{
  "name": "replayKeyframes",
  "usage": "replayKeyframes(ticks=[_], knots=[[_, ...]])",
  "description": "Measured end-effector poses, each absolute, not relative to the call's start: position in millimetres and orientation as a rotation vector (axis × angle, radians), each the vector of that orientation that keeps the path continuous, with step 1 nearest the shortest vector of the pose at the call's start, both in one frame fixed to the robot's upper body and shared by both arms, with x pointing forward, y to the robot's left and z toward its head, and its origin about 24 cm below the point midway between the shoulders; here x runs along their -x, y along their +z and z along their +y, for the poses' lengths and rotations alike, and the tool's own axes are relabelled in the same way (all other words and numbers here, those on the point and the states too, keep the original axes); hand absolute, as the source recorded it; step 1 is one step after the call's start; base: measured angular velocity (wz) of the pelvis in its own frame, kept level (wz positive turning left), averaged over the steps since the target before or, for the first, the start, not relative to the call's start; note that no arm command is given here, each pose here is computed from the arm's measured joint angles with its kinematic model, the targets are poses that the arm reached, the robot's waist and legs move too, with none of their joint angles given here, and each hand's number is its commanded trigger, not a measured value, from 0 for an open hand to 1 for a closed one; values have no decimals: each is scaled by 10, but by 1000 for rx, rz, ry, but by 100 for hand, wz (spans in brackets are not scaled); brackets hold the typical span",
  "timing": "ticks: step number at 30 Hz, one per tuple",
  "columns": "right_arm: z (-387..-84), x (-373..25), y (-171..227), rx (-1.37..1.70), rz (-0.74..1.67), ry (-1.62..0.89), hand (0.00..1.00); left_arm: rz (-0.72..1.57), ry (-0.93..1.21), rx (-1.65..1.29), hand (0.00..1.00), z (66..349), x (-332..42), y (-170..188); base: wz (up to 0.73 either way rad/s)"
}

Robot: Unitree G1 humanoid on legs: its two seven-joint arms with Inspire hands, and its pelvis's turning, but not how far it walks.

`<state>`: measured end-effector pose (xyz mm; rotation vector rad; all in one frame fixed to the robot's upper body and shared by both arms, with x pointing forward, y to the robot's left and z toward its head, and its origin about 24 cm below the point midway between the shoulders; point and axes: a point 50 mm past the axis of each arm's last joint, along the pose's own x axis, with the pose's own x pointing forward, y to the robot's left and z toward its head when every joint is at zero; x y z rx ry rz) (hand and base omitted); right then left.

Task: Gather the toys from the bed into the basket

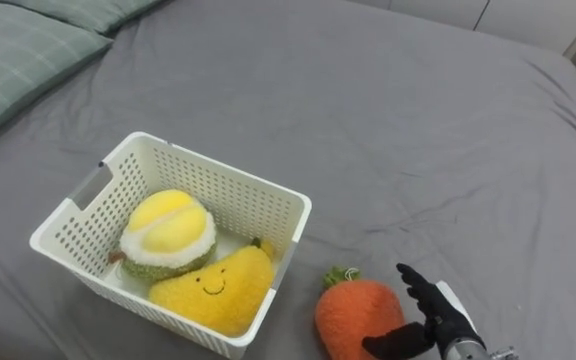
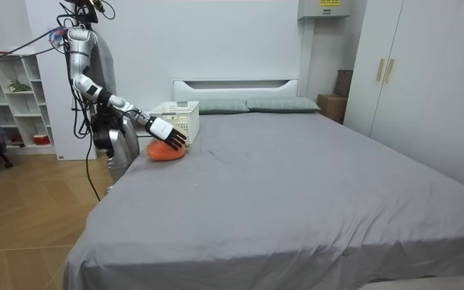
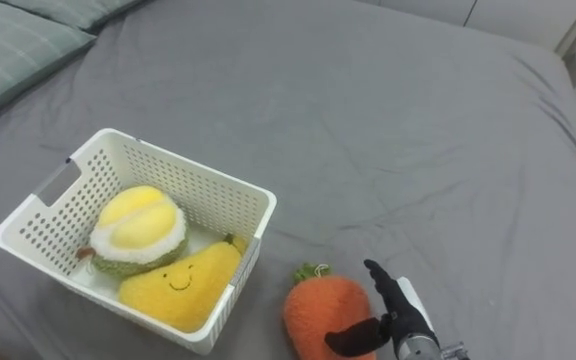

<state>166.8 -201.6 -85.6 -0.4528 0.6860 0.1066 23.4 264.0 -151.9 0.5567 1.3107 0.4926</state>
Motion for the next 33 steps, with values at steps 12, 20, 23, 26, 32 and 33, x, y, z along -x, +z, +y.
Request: replayKeyframes(ticks=[12,20,23,26,32,33], knots=[[-1929,-1650,-884,462,694,163,0,1321,491,-549,0,2644,-204,-1522,0],[-1920,-1573,-1017,428,763,148,0,1323,472,-553,0,2605,-196,-1534,0],[-1915,-1605,-1005,389,754,120,0,1325,473,-554,0,2604,-184,-1534,14],[-1914,-1662,-1014,387,754,105,0,1332,473,-551,0,2588,-152,-1539,20],[-1976,-1668,-1106,427,800,47,9,1353,467,-540,0,2530,-72,-1557,14],[-1982,-1665,-1114,428,804,41,53,1356,467,-539,0,2530,-58,-1557,6]])
